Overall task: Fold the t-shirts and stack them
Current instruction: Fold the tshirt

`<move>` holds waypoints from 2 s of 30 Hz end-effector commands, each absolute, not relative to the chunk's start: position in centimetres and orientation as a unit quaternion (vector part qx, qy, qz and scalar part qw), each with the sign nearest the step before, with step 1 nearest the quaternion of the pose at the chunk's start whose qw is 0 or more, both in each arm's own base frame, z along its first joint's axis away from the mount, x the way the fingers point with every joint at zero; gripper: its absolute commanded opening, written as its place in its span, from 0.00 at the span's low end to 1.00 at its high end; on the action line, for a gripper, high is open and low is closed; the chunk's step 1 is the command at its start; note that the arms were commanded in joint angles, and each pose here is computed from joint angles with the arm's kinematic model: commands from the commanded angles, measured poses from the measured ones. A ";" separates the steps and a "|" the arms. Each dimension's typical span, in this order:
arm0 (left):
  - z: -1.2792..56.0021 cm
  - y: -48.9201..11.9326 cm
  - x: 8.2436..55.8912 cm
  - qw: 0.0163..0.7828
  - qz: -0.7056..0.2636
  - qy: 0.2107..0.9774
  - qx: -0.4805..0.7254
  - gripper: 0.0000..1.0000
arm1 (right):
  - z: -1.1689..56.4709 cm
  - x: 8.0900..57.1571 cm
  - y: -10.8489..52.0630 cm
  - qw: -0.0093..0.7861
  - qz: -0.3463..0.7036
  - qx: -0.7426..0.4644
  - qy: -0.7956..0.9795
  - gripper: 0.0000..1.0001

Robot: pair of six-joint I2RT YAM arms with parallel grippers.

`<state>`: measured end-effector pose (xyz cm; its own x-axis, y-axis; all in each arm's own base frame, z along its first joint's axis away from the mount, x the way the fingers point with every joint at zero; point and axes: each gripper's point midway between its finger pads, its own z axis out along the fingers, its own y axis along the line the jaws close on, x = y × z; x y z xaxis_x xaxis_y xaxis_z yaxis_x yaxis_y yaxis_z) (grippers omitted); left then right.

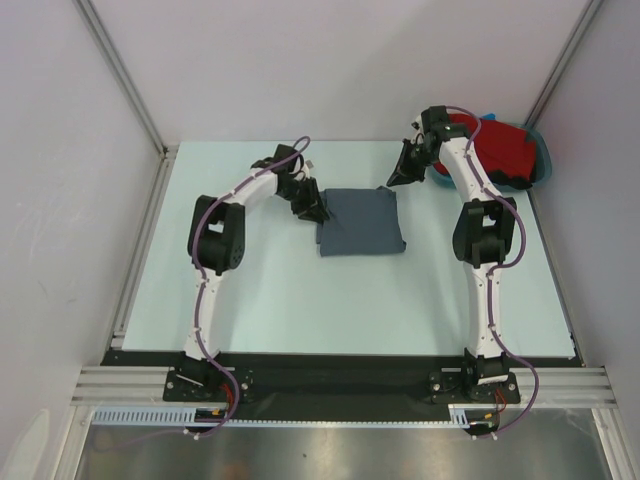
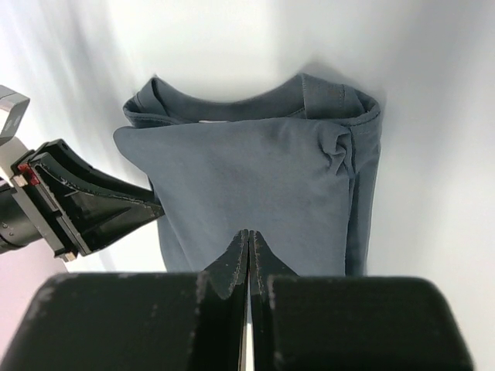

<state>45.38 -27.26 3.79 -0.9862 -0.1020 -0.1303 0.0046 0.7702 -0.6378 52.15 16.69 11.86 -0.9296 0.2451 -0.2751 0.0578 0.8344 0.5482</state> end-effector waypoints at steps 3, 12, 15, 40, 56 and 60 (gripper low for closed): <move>5.1 -27.7 46.9 0.110 -0.345 0.932 -0.010 0.32 | 14.5 51.8 16.9 0.189 0.284 0.063 0.938 0.00; 5.5 -28.2 47.1 0.108 -0.362 0.926 -0.010 0.12 | 14.1 51.7 17.0 0.183 0.284 0.063 0.939 0.00; 5.5 -28.3 46.9 0.106 -0.364 0.925 -0.009 0.00 | 13.6 51.5 17.5 0.172 0.293 0.060 0.938 0.00; 6.6 -28.3 45.9 0.108 -0.377 0.920 -0.006 0.00 | 2.4 49.5 18.2 0.032 0.284 0.104 0.953 0.00; 10.9 -27.5 45.7 0.147 -0.382 0.912 0.001 0.00 | 1.0 49.7 17.0 0.026 0.272 0.118 0.955 0.00; 13.0 -27.3 45.8 0.165 -0.387 0.907 -0.002 0.00 | 0.8 49.4 17.3 0.020 0.276 0.119 0.954 0.00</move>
<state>45.33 -27.47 7.21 -0.9738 -0.1080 -0.2003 0.0586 0.7312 -0.6796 48.97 19.02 2.75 -0.9768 0.2123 0.0289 0.1887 0.7882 0.5858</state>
